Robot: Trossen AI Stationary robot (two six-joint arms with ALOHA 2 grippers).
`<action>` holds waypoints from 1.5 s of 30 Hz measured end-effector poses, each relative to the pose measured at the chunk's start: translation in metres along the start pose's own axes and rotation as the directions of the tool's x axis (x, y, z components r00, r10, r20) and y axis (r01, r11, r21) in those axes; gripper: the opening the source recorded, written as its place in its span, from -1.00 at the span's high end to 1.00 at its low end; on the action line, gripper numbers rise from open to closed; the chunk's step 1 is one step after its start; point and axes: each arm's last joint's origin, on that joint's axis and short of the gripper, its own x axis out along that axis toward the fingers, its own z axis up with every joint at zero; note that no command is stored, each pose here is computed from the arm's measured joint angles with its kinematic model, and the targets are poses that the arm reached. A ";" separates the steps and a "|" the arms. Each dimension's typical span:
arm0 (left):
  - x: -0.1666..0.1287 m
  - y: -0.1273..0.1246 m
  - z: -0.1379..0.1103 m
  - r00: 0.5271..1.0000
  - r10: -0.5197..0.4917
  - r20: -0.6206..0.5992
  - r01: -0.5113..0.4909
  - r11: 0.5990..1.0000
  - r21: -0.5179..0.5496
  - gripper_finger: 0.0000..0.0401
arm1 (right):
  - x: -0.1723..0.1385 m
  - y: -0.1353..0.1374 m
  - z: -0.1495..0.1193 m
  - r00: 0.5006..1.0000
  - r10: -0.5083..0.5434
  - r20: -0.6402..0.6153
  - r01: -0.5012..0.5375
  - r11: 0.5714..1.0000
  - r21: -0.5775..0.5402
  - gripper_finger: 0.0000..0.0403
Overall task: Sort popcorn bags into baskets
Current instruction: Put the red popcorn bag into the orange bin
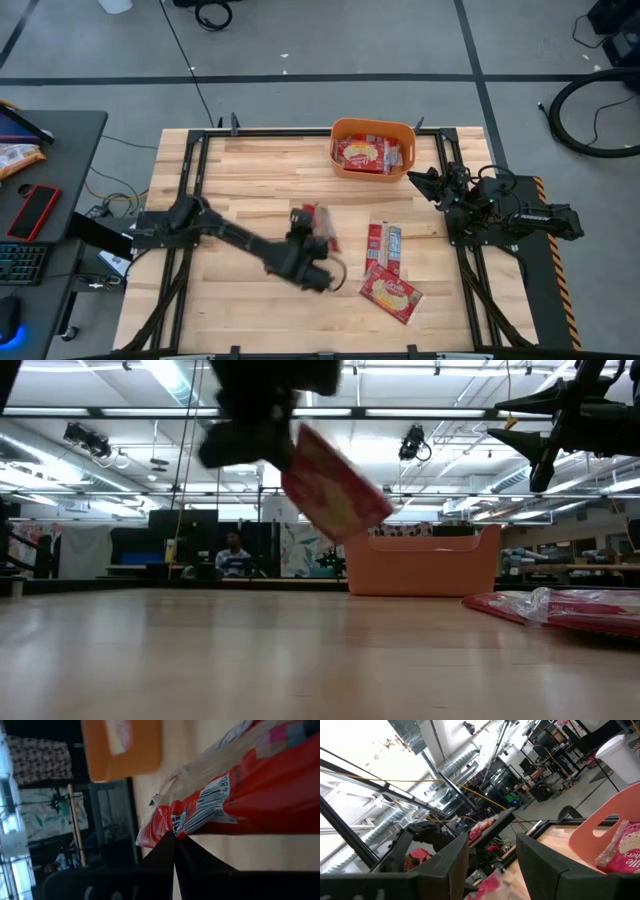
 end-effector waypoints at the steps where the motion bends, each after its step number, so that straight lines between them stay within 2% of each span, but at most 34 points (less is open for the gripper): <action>1: 0.008 0.005 0.004 1.000 0.013 0.004 -0.013 1.000 -0.017 0.96 | 0.000 0.000 0.000 1.000 0.000 0.000 0.000 1.000 0.000 0.16; 8: 0.054 0.039 0.035 0.992 0.087 0.087 -0.085 0.996 -0.034 0.96 | 0.000 0.000 0.000 1.000 0.000 0.000 0.000 1.000 0.000 0.16; 12: 0.078 0.064 0.049 0.981 0.127 0.147 -0.115 0.989 -0.091 0.96 | 0.000 0.000 0.000 1.000 0.000 0.000 0.000 1.000 0.000 0.16; 15: 0.100 0.087 0.054 0.974 0.145 0.174 -0.116 0.979 -0.168 0.96 | 0.000 0.000 0.000 1.000 0.000 0.000 0.000 1.000 0.000 0.16; 20: 0.141 0.123 0.046 0.971 0.193 0.140 -0.136 0.932 -0.337 0.96 | 0.000 0.000 0.000 1.000 0.000 -0.001 0.000 1.000 0.000 0.16; 22: 0.157 0.134 0.039 0.976 0.171 0.137 -0.101 0.906 -0.412 0.96 | 0.000 0.000 0.000 1.000 0.000 0.000 0.000 1.000 0.000 0.16; 24: 0.173 0.144 0.032 0.979 0.117 0.167 -0.013 0.854 -0.520 0.96 | 0.000 0.000 0.000 1.000 0.000 0.000 0.000 1.000 0.000 0.16; 28: 0.202 0.160 0.019 0.970 0.014 0.241 0.162 0.700 -0.696 0.96 | 0.000 0.000 0.000 1.000 0.000 0.000 0.000 1.000 0.000 0.16; 33: 0.225 0.175 0.004 0.980 0.028 0.197 0.154 0.524 -0.837 0.96 | 0.000 0.000 0.000 1.000 0.000 0.000 0.000 1.000 0.000 0.16; 37: 0.233 0.182 -0.001 0.981 0.049 0.188 0.153 0.402 -0.903 0.96 | 0.000 0.000 0.000 1.000 0.000 -0.001 0.000 1.000 0.000 0.16; 39: 0.232 0.183 0.000 0.979 0.053 0.199 0.167 0.355 -0.920 0.96 | 0.000 0.000 0.000 1.000 0.000 0.000 0.000 1.000 0.000 0.16; 41: 0.232 0.182 0.000 0.977 0.045 0.208 0.183 0.325 -0.928 0.95 | 0.000 0.000 0.000 1.000 0.000 0.000 0.000 1.000 0.000 0.16; 45: 0.230 0.180 0.003 0.972 0.028 0.234 0.216 0.294 -0.931 0.92 | 0.000 0.000 0.000 1.000 0.000 0.000 0.000 1.000 0.000 0.16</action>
